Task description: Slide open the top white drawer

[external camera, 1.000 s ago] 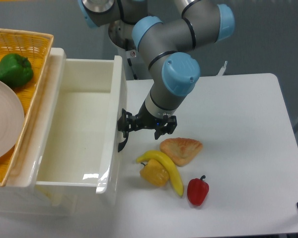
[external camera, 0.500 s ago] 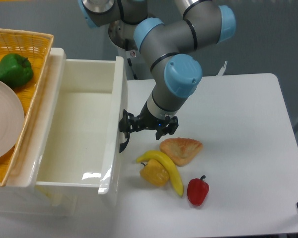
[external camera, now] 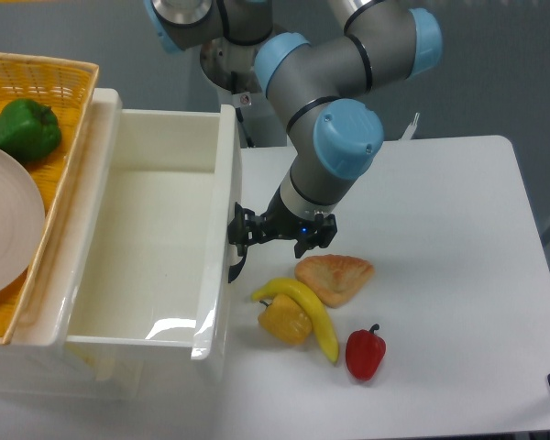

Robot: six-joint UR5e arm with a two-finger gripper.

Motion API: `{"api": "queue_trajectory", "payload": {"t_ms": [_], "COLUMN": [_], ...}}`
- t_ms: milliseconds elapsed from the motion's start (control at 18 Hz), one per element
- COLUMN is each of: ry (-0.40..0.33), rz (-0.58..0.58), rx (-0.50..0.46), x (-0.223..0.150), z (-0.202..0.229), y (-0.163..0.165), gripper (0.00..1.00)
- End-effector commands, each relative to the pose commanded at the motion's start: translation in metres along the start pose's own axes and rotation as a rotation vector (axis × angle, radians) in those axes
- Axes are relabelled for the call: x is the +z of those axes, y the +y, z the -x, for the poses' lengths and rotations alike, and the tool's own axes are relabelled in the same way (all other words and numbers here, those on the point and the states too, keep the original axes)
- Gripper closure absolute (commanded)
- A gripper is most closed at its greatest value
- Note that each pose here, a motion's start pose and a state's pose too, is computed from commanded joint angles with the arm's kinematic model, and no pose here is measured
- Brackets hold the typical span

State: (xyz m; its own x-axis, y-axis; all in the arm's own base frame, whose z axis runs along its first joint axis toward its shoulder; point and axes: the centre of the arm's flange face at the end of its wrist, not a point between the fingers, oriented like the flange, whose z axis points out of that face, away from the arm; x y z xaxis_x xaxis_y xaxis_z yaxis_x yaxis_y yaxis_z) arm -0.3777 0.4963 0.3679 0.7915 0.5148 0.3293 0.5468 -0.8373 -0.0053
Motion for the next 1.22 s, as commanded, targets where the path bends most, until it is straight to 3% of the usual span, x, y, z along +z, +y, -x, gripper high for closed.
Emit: {"api": "queue_trajectory", "payload": {"t_ms": [1222], "ry": [0.06], "rz": [-0.022], "rx": [-0.026], "x": [-0.0055], "z": [0.0066], "y": [0.0013], "gripper": [0.0]}}
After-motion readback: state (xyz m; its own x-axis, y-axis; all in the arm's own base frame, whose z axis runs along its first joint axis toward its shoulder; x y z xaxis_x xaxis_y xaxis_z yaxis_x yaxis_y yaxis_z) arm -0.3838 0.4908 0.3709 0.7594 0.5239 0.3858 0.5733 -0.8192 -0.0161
